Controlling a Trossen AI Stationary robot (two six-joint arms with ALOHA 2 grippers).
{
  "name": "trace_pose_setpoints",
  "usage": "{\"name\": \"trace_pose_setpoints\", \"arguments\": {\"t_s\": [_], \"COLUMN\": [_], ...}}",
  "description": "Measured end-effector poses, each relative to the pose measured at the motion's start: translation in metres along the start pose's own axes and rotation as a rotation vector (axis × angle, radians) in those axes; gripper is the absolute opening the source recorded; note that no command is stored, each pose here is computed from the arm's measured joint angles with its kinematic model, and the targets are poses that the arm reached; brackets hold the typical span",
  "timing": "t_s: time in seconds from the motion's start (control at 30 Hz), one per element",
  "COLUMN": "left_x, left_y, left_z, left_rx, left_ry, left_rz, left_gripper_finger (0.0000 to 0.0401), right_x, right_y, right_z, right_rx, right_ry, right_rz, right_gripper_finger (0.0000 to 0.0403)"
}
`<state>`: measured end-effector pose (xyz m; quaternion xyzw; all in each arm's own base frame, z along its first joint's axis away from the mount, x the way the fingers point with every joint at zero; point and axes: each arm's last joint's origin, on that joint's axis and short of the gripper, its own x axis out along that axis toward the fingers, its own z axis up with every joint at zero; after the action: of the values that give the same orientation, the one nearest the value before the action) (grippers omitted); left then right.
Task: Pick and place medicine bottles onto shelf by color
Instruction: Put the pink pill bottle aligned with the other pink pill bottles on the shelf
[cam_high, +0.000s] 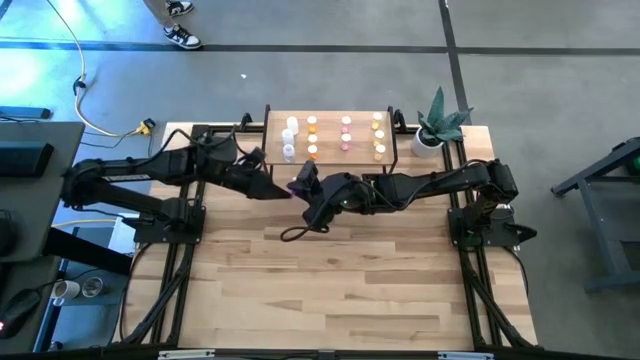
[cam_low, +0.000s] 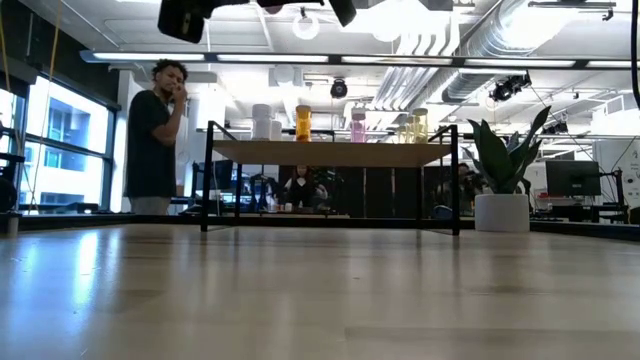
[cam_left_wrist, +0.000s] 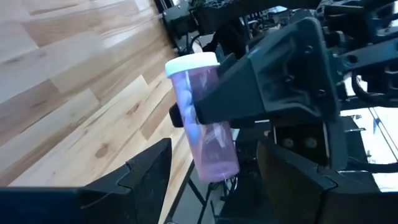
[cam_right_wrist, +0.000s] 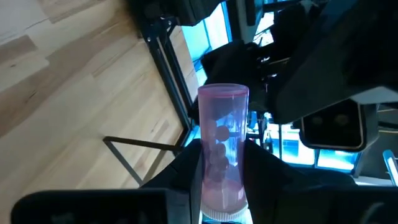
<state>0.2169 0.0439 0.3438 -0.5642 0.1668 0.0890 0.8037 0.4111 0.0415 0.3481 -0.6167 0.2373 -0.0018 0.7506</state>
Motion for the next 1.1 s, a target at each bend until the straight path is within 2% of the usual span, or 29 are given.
{"name": "trace_pose_setpoints", "arguments": {"t_s": [0.33, 0.77, 1.1], "left_x": [0.013, 0.013, 0.014], "left_y": [0.005, 0.003, 0.002], "left_z": [0.001, 0.002, 0.003], "left_rx": [-0.015, -0.002, 0.012], "left_ry": [0.031, 0.024, 0.016], "left_rz": [0.022, 0.009, -0.010], "left_gripper_finger": [0.0224, 0.0142, 0.0104], "right_x": [0.000, 0.000, 0.000], "right_y": [0.000, 0.000, 0.000], "right_z": [0.000, 0.000, 0.000], "right_rx": [-0.011, -0.025, -0.052], "right_ry": [0.002, 0.004, 0.010], "right_rz": [0.000, 0.002, -0.002], "right_gripper_finger": [0.0076, 0.0076, 0.0076]}}
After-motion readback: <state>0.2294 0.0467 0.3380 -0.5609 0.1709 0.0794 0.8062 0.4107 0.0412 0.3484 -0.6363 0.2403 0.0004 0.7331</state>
